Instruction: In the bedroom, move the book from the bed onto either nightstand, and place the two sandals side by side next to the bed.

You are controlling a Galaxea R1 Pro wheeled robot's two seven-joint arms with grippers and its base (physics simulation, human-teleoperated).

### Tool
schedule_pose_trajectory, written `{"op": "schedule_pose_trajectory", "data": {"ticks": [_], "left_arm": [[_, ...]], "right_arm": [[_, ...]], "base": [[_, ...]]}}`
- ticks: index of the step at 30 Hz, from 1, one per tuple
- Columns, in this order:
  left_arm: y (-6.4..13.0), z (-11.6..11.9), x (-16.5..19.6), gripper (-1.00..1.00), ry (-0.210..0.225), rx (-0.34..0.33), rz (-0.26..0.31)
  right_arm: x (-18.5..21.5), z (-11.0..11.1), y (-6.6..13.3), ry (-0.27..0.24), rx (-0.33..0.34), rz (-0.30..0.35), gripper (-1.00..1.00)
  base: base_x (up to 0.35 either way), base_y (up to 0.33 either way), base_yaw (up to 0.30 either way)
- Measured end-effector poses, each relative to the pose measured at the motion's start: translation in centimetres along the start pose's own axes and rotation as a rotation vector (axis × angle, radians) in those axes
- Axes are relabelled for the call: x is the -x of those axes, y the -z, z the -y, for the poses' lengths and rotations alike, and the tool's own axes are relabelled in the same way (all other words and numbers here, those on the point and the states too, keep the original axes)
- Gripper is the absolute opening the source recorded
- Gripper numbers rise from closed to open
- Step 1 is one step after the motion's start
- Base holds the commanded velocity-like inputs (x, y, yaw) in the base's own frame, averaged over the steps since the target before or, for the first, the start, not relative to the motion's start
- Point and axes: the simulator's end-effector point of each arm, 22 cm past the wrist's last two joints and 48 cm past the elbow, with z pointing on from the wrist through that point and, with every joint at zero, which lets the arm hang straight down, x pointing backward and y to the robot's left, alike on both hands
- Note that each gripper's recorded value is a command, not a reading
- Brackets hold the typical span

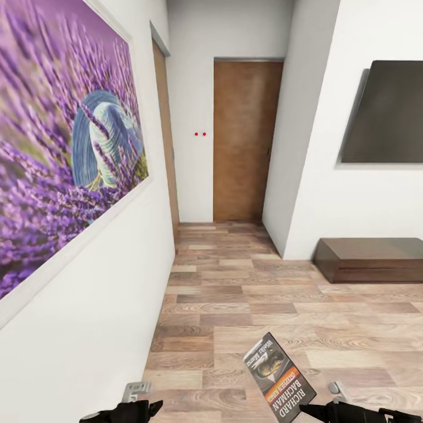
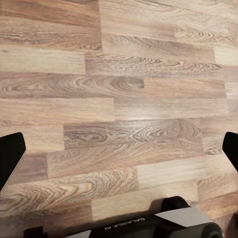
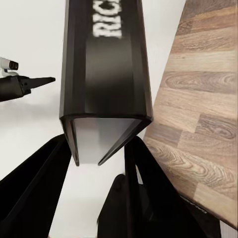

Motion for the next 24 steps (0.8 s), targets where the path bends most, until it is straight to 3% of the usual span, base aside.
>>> {"op": "schedule_pose_trajectory", "data": {"ticks": [24], "left_arm": [[-0.04,0.04,-0.04,1.00,0.000,0.002,-0.001]], "right_arm": [[-0.03,0.00,0.00,-0.001,0.000,0.000,-1.00]], "base": [[0.333,0.000,-0.265]]}}
